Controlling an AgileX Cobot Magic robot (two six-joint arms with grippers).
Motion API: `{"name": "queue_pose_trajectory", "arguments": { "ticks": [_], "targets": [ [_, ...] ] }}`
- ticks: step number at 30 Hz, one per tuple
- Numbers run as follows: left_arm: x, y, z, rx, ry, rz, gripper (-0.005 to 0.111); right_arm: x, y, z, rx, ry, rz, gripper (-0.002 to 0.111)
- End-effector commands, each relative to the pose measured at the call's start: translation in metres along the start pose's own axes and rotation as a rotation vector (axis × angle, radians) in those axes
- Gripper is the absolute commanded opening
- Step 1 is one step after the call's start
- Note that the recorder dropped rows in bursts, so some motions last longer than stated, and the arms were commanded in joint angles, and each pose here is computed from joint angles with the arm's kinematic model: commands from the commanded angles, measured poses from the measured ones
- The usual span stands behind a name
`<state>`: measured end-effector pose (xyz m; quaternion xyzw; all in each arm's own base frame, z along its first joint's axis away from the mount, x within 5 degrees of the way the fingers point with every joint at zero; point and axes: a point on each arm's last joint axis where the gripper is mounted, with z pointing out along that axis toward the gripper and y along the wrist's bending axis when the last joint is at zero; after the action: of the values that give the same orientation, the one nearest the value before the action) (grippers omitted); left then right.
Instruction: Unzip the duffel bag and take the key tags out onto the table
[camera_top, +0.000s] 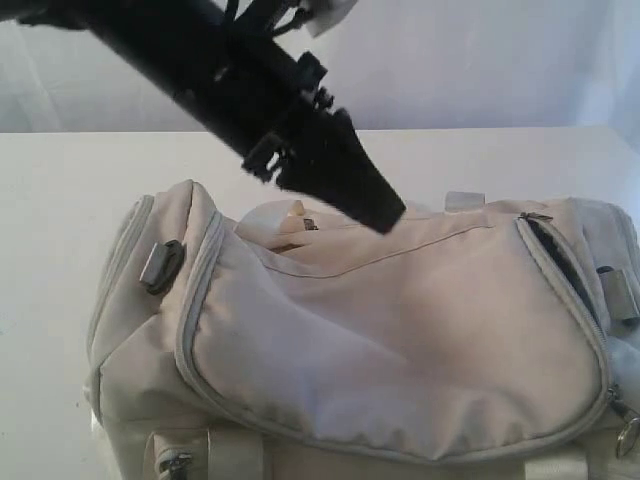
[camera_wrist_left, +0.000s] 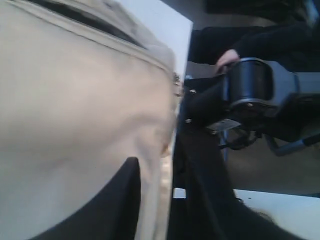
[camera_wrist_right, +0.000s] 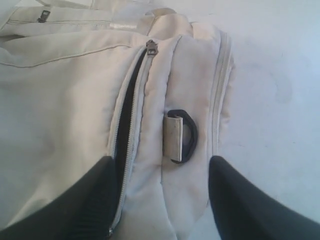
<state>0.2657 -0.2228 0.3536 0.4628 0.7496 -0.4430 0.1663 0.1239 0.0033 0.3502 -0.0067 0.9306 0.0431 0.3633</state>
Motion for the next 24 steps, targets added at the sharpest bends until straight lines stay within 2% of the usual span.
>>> {"name": "queue_pose_trajectory", "arguments": {
  "ticks": [1,4,7,12,17,24],
  "targets": [
    [0.036,-0.05,0.04,0.102,-0.032,0.005,0.036,-0.003,0.0,0.0,0.002,-0.018,0.005,0.051],
    [0.063,-0.068,0.075,0.103,0.016,0.029,0.036,-0.003,-0.001,0.002,0.002,-0.008,0.006,0.051],
    [0.074,-0.075,0.096,0.037,0.006,0.044,0.036,-0.005,-0.002,0.009,0.007,0.027,0.006,0.051],
    [0.069,-0.086,0.107,0.024,-0.072,0.024,0.036,-0.008,-0.004,0.021,0.013,0.078,0.007,0.056],
    [0.064,-0.093,0.132,-0.056,-0.174,0.044,0.036,-0.009,-0.005,0.022,0.012,0.07,0.009,0.058],
    [0.068,-0.09,0.18,-0.139,-0.163,0.086,0.036,-0.011,-0.005,0.019,0.019,0.071,0.002,0.058]
  ]
}}
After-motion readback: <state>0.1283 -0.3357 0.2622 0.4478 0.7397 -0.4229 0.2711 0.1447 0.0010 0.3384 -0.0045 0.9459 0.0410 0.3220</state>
